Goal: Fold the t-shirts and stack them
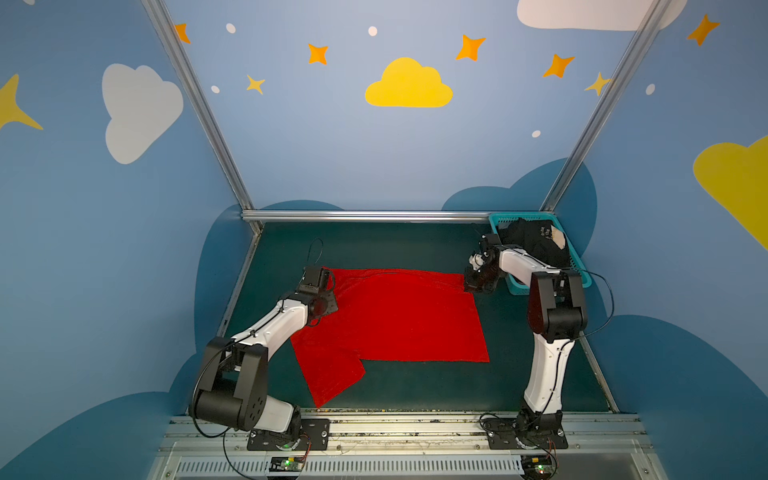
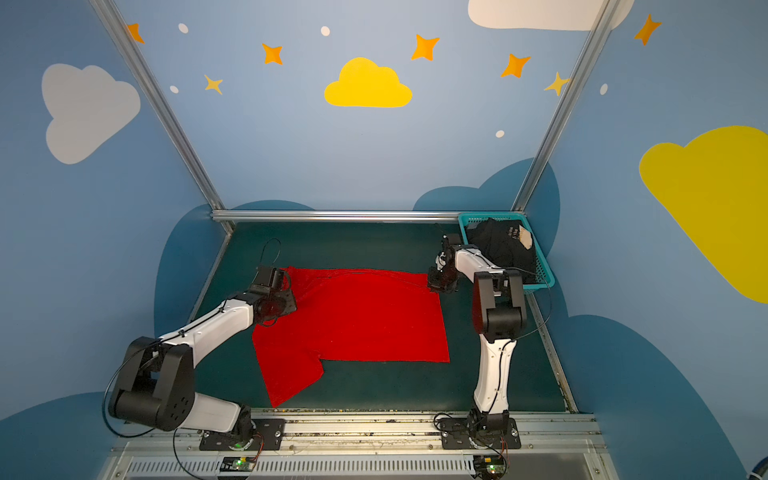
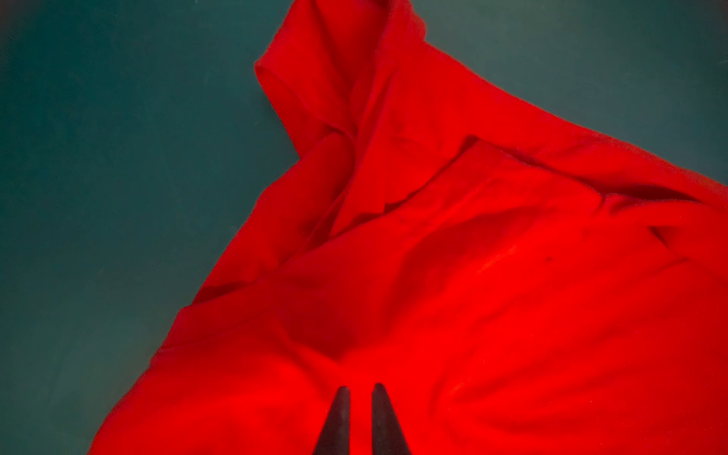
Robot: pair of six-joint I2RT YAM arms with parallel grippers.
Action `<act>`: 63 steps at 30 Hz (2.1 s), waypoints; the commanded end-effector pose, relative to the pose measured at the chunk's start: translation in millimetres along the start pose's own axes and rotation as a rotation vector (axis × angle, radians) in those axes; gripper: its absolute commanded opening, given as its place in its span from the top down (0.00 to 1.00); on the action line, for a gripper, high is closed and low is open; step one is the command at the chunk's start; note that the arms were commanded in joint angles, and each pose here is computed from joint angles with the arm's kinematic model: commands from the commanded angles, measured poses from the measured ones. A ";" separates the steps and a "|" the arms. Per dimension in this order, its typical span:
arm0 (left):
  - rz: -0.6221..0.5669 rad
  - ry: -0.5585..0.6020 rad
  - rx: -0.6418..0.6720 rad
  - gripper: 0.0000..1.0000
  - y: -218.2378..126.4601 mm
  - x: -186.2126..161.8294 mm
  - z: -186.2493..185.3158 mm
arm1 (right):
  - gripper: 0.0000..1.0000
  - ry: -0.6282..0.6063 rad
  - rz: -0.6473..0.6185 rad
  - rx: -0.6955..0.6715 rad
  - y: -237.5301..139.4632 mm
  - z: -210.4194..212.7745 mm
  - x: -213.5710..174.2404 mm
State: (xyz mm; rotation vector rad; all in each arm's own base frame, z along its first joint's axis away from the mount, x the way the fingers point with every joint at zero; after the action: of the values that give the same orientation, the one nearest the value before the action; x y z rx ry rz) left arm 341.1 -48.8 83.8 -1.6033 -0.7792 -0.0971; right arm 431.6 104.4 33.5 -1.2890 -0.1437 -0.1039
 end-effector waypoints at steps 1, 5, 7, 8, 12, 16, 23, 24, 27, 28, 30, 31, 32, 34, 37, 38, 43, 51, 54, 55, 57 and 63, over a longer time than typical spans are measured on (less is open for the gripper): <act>-0.017 -0.002 0.042 0.72 -15.9 -0.7 9.4 | 0.87 -0.013 0.024 -0.036 -9.4 -0.7 -4.9; -0.065 0.004 0.028 0.48 -36.9 9.8 8.1 | 0.70 -0.026 0.010 -0.064 -18.8 0.6 -0.7; -0.098 0.006 0.012 0.45 -46.7 19.4 4.2 | 0.64 -0.037 0.001 -0.088 -26.0 1.1 2.4; -0.113 0.007 -0.001 0.44 -50.8 25.0 0.2 | 0.61 -0.044 -0.003 -0.105 -29.7 1.3 3.7; -0.125 0.032 -0.039 0.39 -52.9 45.6 -18.9 | 0.52 -0.072 -0.033 -0.167 -47.4 3.0 12.4; -0.034 0.090 -0.054 0.33 -33.4 57.9 -43.3 | 0.49 -0.106 -0.074 -0.180 -61.6 12.9 23.0; 0.146 0.135 -0.109 0.26 30.8 59.5 -82.6 | 0.48 -0.129 -0.097 -0.005 -48.1 46.7 39.9; 0.159 0.138 -0.109 0.26 37.8 59.4 -85.3 | 0.48 -0.129 -0.090 0.019 -43.4 49.7 41.1; 0.190 0.154 -0.093 0.22 57.4 62.1 -90.2 | 0.51 -0.120 -0.049 0.061 -25.8 53.5 42.0; 0.196 0.159 -0.089 0.19 61.7 63.7 -91.9 | 0.51 -0.116 -0.033 0.073 -20.6 54.0 41.4; 0.217 0.165 -0.080 0.16 73.4 62.7 -92.9 | 0.52 -0.109 -0.008 0.092 -12.5 55.8 38.4; 0.224 0.168 -0.077 0.15 78.0 62.8 -93.7 | 0.52 -0.104 0.004 0.100 -9.2 56.3 35.7; 0.231 0.168 -0.079 0.14 80.9 63.5 -95.1 | 0.53 -0.104 0.010 0.104 -7.2 57.1 33.4; 0.243 0.169 -0.077 0.13 85.4 63.3 -96.4 | 0.53 -0.104 0.012 0.103 -6.0 57.7 28.8; 0.260 0.176 -0.054 0.19 91.8 62.4 -94.5 | 0.52 -0.098 0.010 0.100 -6.1 55.4 23.9; 0.267 0.175 -0.047 0.24 93.7 62.2 -94.1 | 0.53 -0.101 0.012 0.099 -5.5 55.6 22.5; 0.323 0.175 -0.019 0.38 105.4 56.2 -92.7 | 0.53 -0.096 0.023 0.095 -3.9 53.4 17.9; 0.350 0.181 0.002 0.67 109.4 51.9 -91.0 | 0.54 -0.100 0.007 0.090 -10.4 53.0 16.2; 0.334 0.180 -0.002 0.82 102.6 55.8 -92.4 | 0.54 -0.099 -0.001 0.091 -14.1 53.5 17.2; 0.326 0.178 -0.004 0.85 98.9 57.5 -93.6 | 0.54 -0.101 -0.002 0.091 -14.8 54.2 17.0; 0.310 0.180 -0.010 0.89 91.0 59.9 -95.5 | 0.55 -0.102 -0.007 0.093 -16.5 55.2 16.4; 0.265 0.194 -0.014 0.95 62.9 60.8 -101.4 | 0.55 -0.100 -0.010 0.093 -18.8 54.9 12.0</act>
State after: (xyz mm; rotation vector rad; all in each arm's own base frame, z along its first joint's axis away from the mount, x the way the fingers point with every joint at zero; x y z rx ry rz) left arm 464.8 -111.7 51.5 -1.6780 -0.3816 -0.0244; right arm 439.7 150.2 50.8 -1.2111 -0.2148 -0.0160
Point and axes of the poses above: each gripper's point midway between its finger pads, its own y axis out along the fingers, its own z axis along the line the jaws close on, x = y × z, the point moved 1 cm from there along -y, back along the fingers, and after that the axes turned 5 degrees about -y, right-handed, at the moved point
